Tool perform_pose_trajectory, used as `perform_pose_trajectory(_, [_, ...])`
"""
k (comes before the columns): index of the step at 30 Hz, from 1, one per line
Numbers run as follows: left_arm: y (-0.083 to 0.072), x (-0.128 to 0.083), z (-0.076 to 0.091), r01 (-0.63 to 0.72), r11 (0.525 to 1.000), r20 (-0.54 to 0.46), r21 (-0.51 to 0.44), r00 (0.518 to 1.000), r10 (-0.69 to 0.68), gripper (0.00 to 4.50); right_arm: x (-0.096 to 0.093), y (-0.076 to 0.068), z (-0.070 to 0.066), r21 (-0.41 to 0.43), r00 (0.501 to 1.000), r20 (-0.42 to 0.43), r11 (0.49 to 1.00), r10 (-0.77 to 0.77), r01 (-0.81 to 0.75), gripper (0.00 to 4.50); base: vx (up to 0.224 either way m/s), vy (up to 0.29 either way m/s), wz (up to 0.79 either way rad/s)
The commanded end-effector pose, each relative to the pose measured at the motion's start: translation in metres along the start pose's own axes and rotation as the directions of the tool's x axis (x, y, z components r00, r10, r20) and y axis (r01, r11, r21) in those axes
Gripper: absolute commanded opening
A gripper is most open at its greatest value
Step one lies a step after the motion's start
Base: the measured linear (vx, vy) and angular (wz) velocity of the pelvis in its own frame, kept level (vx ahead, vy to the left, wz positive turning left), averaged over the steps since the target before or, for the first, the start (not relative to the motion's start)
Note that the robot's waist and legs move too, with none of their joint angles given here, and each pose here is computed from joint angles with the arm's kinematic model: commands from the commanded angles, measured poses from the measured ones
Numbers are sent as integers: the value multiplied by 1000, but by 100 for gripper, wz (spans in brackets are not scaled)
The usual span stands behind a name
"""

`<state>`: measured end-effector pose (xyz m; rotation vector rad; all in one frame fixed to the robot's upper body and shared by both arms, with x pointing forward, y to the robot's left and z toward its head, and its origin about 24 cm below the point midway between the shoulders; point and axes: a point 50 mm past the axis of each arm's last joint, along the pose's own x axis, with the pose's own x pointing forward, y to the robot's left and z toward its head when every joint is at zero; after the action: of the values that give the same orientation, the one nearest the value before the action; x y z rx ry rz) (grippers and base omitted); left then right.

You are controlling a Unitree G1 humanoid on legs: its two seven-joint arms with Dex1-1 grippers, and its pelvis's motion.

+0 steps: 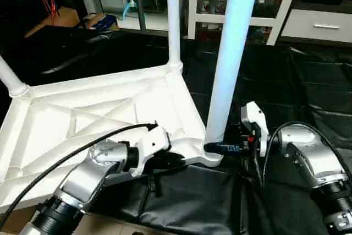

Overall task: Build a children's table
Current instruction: Rotate leg to tighten

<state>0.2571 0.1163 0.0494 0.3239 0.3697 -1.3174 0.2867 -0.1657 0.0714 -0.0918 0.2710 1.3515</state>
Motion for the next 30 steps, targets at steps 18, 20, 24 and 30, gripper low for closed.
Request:
perform_pose_trajectory(18, [94, 26, 37, -668, 744, 17, 9, 744, 668, 0, 73, -57, -3, 227, 552, 26, 542, -834, 809, 191, 0, 0, 0])
perform_pose_trajectory(20, [98, 32, 40, -680, 734, 14, -4, 733, 680, 0, 91, -56, 9, 287, 522, 76, 520, -850, 805, 191, 0, 0, 0])
perform_pose_trajectory(24, [100, 38, 42, -678, 735, 18, 0, 735, 678, 0, 111, -51, 30, 318, 576, 195, 607, -794, 729, 191, 0, 0, 0])
perform_pose_trajectory(30, [98, 32, 35, -630, 776, 29, 5, 776, 630, 0, 102, -47, 46, 261, 642, 347, 728, -684, 634, 286, 0, 0, 0])
